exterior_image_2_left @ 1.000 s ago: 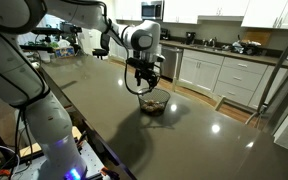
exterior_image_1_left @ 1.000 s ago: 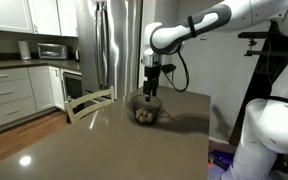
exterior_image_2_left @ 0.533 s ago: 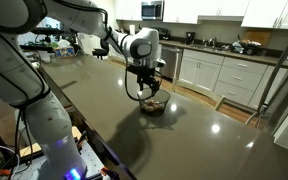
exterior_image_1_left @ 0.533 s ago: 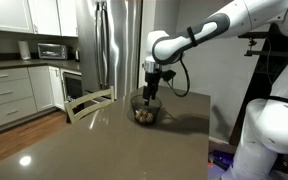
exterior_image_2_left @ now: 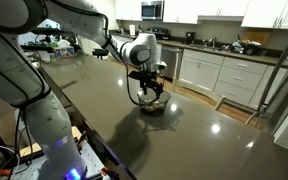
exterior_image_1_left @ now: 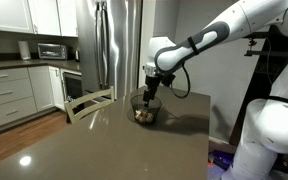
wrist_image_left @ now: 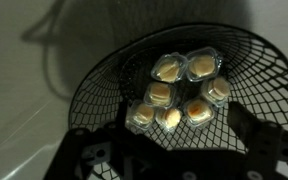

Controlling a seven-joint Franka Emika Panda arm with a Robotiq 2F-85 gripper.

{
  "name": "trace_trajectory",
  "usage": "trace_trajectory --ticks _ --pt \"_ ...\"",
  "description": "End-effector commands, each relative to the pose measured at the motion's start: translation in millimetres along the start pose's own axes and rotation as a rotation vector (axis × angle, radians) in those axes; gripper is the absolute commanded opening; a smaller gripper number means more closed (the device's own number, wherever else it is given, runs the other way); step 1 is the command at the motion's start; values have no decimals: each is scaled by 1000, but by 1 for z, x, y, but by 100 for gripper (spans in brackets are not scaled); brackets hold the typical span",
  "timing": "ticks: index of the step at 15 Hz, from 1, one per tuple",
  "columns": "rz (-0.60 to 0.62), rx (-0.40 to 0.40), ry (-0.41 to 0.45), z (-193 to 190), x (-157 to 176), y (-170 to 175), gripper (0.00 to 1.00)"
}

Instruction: Put the object on the table into the basket then take it out again.

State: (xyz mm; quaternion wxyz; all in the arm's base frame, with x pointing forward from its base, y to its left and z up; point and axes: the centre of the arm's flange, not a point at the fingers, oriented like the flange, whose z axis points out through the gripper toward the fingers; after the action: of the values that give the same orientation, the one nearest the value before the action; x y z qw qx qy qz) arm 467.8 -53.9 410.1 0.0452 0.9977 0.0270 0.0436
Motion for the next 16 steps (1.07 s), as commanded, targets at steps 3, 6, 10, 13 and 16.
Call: trace_trajectory --ticks 3,6,10,13,16 --pt "5 4 -29 17 7 2 100" --pt "1 7 -53 24 10 1 100" --pt "1 -6 -58 29 15 3 100" --pt "0 -10 -60 32 15 2 67" --pt "-7 -13 -69 36 15 1 91"
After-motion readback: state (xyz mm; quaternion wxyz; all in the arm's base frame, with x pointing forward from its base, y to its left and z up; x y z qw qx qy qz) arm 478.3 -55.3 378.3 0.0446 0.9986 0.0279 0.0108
